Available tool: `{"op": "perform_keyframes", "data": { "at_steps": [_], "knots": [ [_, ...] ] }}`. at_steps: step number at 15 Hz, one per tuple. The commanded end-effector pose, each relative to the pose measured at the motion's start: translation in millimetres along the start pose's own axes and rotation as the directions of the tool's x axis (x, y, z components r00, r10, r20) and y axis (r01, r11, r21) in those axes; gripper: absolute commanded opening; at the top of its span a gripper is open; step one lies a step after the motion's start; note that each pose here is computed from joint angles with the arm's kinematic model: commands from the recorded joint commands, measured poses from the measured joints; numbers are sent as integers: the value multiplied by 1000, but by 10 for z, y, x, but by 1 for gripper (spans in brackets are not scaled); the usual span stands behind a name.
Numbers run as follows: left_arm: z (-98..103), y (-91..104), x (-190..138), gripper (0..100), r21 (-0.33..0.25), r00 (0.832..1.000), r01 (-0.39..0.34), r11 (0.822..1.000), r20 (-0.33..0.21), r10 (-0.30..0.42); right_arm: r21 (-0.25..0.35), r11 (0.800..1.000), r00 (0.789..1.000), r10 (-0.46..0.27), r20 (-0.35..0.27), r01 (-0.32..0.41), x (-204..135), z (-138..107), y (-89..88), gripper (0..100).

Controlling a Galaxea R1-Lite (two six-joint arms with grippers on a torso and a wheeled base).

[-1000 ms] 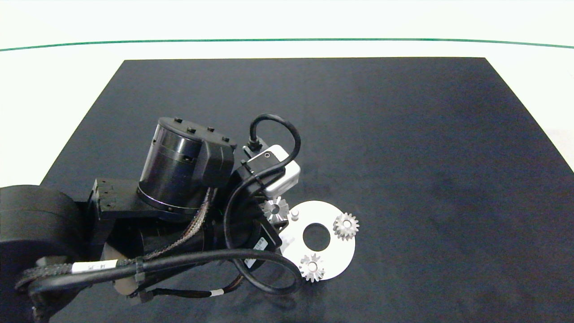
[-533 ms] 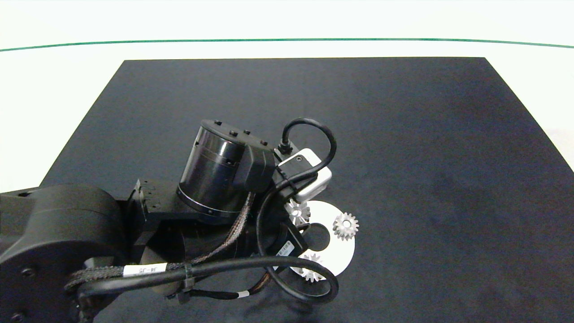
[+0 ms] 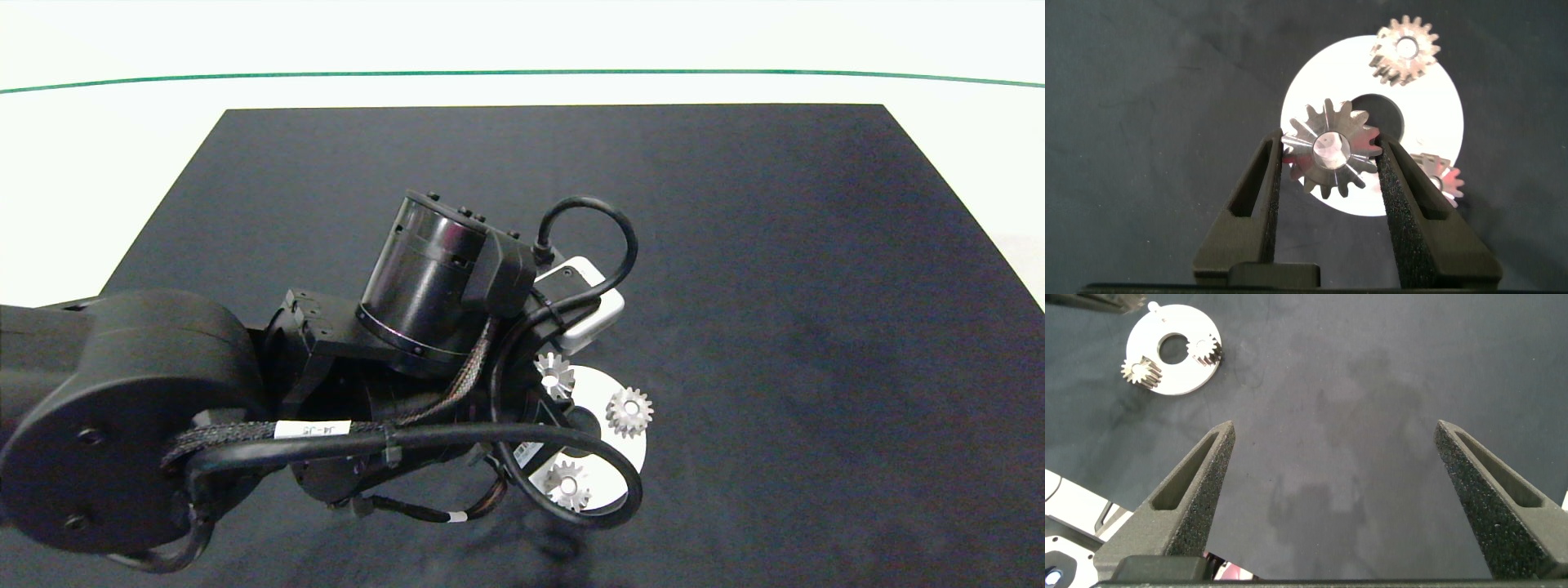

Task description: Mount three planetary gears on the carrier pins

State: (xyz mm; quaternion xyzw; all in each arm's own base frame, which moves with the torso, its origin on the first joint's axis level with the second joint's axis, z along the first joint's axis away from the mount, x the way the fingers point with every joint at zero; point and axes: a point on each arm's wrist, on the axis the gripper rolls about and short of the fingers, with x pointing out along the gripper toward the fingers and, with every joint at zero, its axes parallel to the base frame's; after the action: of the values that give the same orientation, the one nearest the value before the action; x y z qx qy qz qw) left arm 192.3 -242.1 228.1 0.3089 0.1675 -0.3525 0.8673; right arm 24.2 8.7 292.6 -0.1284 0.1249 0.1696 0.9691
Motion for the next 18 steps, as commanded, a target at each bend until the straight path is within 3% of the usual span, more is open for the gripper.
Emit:
{"op": "perform_keyframes", "data": {
  "at_steps": [1,6,18],
  "knots": [
    [-16,-19,98,7,8,1000,-7,1000,-26,7,-3,1000,1000,0,-6,0,4,-4,1,100],
    [-53,-30,206,7,18,998,-18,1000,-58,19,-3,1000,1000,0,-6,0,2,-8,2,100],
    [-53,-37,365,7,24,997,-17,1000,-80,19,-1,1000,1000,-1,-6,1,0,-12,2,100]
  ]
}}
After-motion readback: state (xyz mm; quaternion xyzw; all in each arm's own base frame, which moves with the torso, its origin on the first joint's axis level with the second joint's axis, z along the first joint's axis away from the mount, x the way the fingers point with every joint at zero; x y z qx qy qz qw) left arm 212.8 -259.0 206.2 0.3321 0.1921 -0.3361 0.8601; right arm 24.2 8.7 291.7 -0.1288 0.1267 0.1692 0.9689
